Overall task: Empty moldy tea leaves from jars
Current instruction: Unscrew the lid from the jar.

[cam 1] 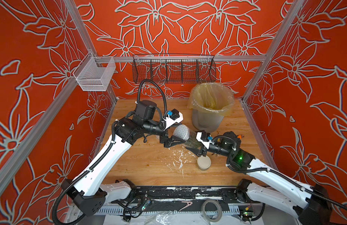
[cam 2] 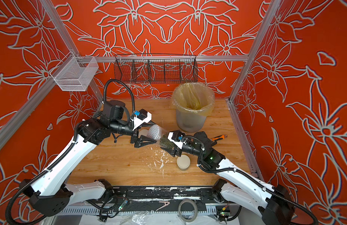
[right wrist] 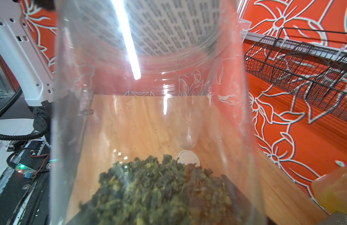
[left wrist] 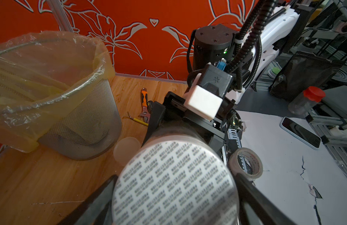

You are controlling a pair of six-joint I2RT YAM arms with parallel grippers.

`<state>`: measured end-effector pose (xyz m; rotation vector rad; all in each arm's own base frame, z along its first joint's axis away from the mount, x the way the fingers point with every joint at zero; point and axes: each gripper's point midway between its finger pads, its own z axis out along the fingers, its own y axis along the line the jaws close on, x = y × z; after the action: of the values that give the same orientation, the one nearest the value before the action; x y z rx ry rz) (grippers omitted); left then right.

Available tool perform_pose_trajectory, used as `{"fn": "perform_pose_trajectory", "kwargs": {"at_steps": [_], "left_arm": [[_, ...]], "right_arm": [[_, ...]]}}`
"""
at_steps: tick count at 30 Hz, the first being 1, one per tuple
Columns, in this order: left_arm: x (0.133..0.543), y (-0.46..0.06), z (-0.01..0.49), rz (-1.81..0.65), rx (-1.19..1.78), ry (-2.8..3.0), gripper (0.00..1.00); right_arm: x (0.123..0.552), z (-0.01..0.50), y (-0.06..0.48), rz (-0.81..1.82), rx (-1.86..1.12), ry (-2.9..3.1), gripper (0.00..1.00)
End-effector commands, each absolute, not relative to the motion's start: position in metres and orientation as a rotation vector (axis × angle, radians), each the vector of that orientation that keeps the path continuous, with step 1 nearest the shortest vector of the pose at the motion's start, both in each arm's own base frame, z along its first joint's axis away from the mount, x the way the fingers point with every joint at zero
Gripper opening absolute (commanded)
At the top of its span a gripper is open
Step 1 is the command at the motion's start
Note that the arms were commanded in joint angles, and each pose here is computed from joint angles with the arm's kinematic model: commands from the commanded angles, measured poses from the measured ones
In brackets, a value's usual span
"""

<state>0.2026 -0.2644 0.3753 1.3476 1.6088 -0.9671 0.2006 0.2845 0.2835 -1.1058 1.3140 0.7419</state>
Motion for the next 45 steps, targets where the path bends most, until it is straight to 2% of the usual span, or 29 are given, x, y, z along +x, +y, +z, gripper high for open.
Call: {"fn": "perform_pose_trajectory", "kwargs": {"at_steps": [1, 3, 9, 14, 22, 27, 31, 35, 44, 45], "left_arm": [[0.196, -0.265, 0.383, -1.028, 1.352, 1.605, 0.82], [0.196, -0.265, 0.382, -1.036, 1.351, 1.611, 0.77], [0.203, -0.266, 0.384, -1.045, 1.305, 1.651, 0.77], [0.215, -0.268, 0.39, -1.077, 1.18, 1.739, 0.76], [0.258, -0.263, 0.384, -1.132, 0.67, 2.09, 0.74], [0.278, -0.256, 0.369, -1.135, 0.308, 2.319, 0.65], [0.284, -0.254, 0.364, -1.143, 0.14, 2.404, 0.6], [0.295, -0.249, 0.357, -1.141, -0.083, 2.445, 0.49], [0.302, -0.254, 0.364, -1.214, -0.19, 2.426, 0.51], [0.302, -0.256, 0.365, -1.224, -0.186, 2.425, 0.54]], "right_arm": [[0.202, 0.306, 0.285, 0.727, -1.083, 1.263, 0.4], [0.203, 0.306, 0.285, 0.724, -1.082, 1.267, 0.4], [0.206, 0.305, 0.283, 0.698, -1.073, 1.271, 0.4], [0.225, 0.296, 0.277, 0.569, -1.049, 1.303, 0.4], [0.271, 0.287, 0.261, 0.209, -1.023, 1.321, 0.4], [0.282, 0.29, 0.26, 0.151, -0.986, 1.301, 0.4], [0.288, 0.289, 0.257, 0.111, -0.965, 1.3, 0.4], [0.292, 0.284, 0.249, 0.052, -0.948, 1.304, 0.39], [0.287, 0.285, 0.243, 0.044, -0.94, 1.297, 0.39], [0.287, 0.284, 0.243, 0.048, -0.942, 1.297, 0.39]]}}
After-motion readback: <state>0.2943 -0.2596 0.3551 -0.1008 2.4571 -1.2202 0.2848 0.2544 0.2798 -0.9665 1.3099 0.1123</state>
